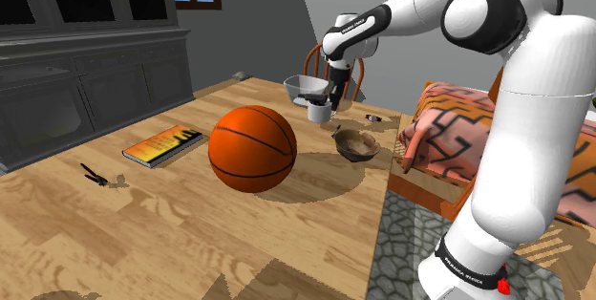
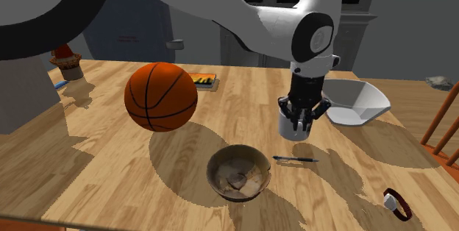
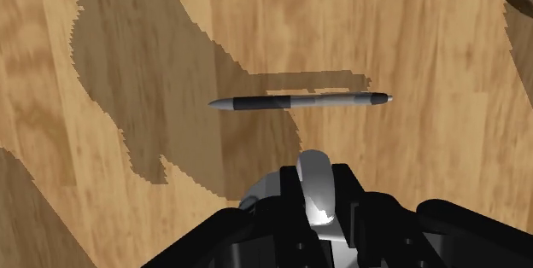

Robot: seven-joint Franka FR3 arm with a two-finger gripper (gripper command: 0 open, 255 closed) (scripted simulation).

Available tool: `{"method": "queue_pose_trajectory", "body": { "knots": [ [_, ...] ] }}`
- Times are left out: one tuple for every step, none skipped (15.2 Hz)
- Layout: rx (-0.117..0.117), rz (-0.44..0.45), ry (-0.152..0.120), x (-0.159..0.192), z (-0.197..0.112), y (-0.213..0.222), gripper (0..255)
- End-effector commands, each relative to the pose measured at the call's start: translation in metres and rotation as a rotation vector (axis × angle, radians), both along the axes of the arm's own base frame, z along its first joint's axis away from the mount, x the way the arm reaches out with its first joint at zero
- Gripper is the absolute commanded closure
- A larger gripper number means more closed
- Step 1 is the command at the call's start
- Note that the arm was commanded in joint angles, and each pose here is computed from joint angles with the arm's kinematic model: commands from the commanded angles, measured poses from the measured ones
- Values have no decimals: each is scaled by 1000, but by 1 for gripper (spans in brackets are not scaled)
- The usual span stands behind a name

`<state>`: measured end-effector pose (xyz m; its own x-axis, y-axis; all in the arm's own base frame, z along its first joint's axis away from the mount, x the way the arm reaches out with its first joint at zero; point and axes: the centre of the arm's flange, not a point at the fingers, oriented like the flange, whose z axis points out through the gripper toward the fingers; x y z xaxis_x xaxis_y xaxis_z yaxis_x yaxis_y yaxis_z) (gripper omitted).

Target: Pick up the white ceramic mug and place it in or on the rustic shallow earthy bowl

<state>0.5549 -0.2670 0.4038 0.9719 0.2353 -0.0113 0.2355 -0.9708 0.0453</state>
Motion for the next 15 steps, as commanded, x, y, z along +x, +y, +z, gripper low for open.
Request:
{"method": "queue_pose_trajectory", "body": {
  "knots": [
    [0, 0, 0, 0, 11, 1, 255],
    [0, 0, 0, 0, 16, 1, 255],
    [0, 0, 0, 0, 21, 1, 255],
    [0, 0, 0, 0, 27, 1, 255],
    [0, 0, 0, 0, 32, 1, 255],
    [0, 0, 0, 0, 37, 1, 255],
    [0, 0, 0, 0, 43, 1, 255],
    [0, 0, 0, 0, 48, 1, 255],
    [0, 0, 0, 0, 53, 1, 255],
    [0, 0, 0, 0, 58, 1, 255],
    [0, 0, 0, 0, 64, 1, 255],
    [0, 0, 0, 0, 69, 1, 255],
    [0, 0, 0, 0, 74, 1, 255],
    [0, 0, 0, 0, 80, 1, 255],
    [0, 0, 0, 0, 85, 1, 255]
  ]
}}
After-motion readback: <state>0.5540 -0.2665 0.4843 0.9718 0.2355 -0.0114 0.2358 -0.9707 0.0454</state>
